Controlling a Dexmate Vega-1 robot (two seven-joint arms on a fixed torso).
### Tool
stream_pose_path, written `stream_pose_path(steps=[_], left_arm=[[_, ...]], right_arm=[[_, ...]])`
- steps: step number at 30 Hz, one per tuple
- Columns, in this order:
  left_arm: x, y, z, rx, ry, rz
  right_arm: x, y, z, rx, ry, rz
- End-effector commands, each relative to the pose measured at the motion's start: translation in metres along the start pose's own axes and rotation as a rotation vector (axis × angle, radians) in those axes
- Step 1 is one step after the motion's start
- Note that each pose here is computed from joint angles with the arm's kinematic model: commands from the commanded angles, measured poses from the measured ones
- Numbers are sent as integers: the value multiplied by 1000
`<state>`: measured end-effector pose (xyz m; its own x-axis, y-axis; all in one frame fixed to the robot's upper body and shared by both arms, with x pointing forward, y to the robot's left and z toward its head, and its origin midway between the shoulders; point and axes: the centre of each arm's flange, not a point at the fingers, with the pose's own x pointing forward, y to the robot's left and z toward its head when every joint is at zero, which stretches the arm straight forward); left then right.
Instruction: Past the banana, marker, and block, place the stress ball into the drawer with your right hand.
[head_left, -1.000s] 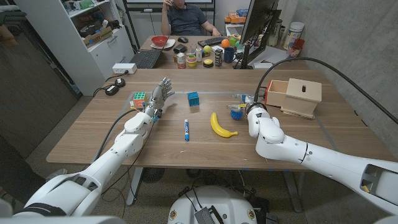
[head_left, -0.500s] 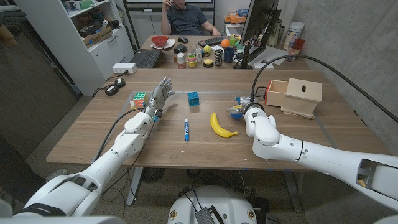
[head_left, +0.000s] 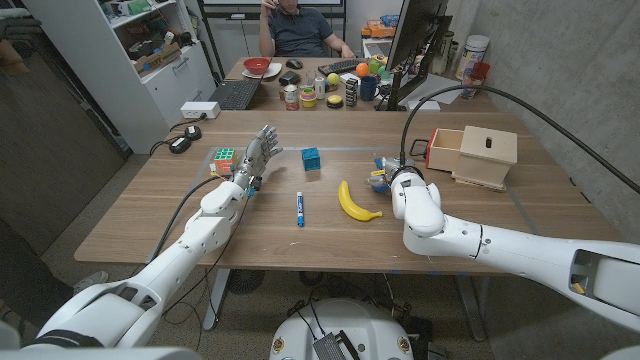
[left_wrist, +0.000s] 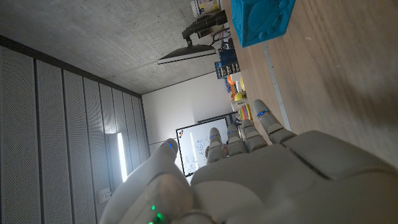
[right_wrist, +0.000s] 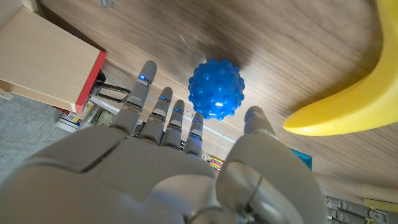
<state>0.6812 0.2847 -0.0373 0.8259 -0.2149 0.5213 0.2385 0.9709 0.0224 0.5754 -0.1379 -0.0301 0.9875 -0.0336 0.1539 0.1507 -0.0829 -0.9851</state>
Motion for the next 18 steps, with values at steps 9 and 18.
stream_pose_path(steps=[9, 18], left_arm=[[-1, -1, 0, -1, -1, -3], [-2, -2, 1, 0, -2, -2]], right_arm=[[-5, 2, 2, -44, 28, 7], [-3, 2, 2, -50, 28, 19]])
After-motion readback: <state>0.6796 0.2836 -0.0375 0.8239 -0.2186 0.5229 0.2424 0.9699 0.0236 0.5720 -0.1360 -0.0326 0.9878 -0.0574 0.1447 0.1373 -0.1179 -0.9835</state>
